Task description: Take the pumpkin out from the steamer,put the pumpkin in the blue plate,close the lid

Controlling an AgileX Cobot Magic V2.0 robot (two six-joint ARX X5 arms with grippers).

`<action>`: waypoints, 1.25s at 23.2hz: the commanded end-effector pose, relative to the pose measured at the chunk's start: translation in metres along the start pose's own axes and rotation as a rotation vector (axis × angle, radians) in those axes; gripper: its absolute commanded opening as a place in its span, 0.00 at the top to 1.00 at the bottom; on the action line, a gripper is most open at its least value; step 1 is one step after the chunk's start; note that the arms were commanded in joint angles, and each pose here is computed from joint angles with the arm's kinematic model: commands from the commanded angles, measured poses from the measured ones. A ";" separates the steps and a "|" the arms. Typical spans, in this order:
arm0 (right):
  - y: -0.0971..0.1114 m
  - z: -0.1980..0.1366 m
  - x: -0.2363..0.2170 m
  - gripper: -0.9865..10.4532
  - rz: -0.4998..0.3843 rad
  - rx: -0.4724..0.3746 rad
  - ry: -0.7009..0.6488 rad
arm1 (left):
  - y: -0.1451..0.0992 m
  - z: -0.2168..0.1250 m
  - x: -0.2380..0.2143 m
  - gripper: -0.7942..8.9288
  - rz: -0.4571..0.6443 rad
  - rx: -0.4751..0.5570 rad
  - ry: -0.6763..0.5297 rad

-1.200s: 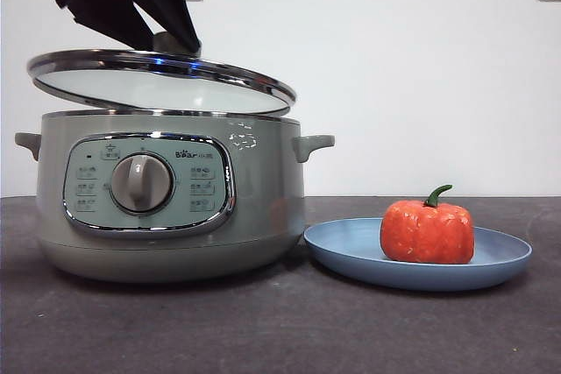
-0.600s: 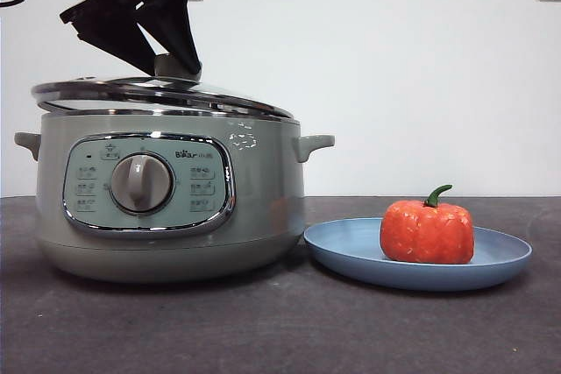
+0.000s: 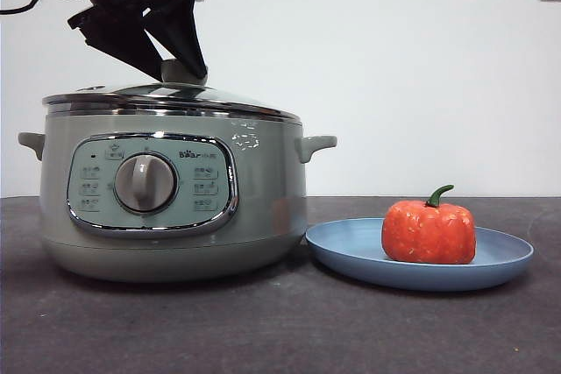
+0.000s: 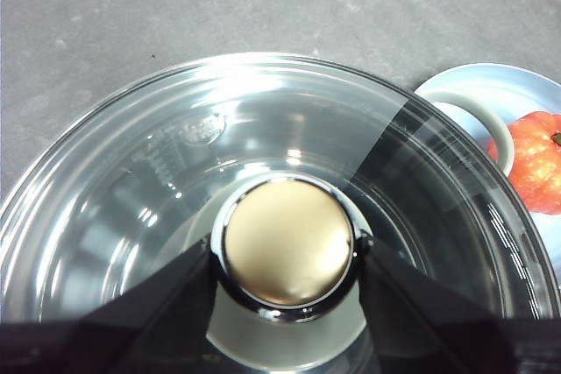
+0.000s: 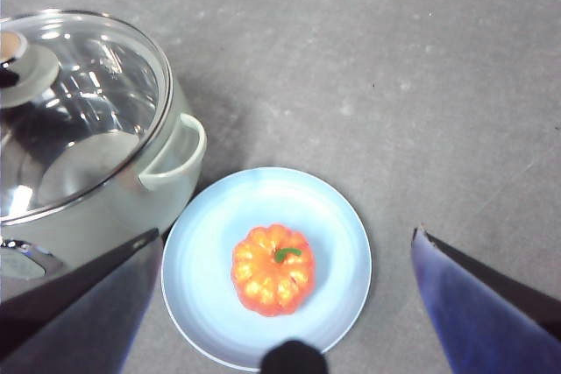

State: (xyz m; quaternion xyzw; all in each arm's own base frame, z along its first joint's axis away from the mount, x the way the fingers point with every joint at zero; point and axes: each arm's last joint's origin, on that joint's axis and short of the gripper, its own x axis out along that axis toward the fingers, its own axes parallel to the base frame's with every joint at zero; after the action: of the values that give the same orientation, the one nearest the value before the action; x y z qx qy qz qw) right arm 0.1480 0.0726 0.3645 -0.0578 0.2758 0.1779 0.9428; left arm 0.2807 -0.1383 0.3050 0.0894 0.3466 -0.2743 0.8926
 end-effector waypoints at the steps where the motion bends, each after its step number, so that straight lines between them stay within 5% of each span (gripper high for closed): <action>1: 0.000 -0.002 0.001 0.50 -0.001 0.013 0.007 | -0.004 -0.003 0.008 0.76 -0.032 0.013 0.037; 3: 0.000 -0.002 0.001 0.50 0.000 0.013 0.013 | -0.004 -0.005 0.008 0.48 -0.028 0.010 0.055; 12: -0.001 -0.004 -0.008 0.50 0.009 0.014 -0.010 | -0.008 0.001 -0.032 0.47 -0.021 -0.002 -0.030; 14: -0.001 -0.005 -0.015 0.53 0.010 0.016 -0.033 | -0.011 -0.001 -0.059 0.58 -0.023 -0.009 -0.062; 16: -0.002 -0.006 -0.023 0.74 0.011 0.018 -0.059 | -0.015 -0.005 -0.088 0.90 -0.021 -0.004 -0.094; 18: -0.003 -0.007 -0.030 0.94 0.012 0.019 -0.084 | -0.018 -0.010 -0.114 0.93 -0.014 0.001 -0.137; 22: -0.004 -0.019 -0.038 0.93 0.011 0.022 -0.127 | -0.022 -0.024 -0.151 0.93 0.023 0.011 -0.215; 29: -0.005 -0.069 -0.030 0.93 0.014 0.035 -0.259 | -0.024 -0.094 -0.150 0.93 0.115 -0.020 -0.340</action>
State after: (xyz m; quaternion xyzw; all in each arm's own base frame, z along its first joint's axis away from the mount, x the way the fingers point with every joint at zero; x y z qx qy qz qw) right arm 0.0933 0.0448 0.3284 -0.0223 0.1608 0.1873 0.9688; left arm 0.1268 -0.0632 0.3420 0.0594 0.1957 -0.2358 0.9500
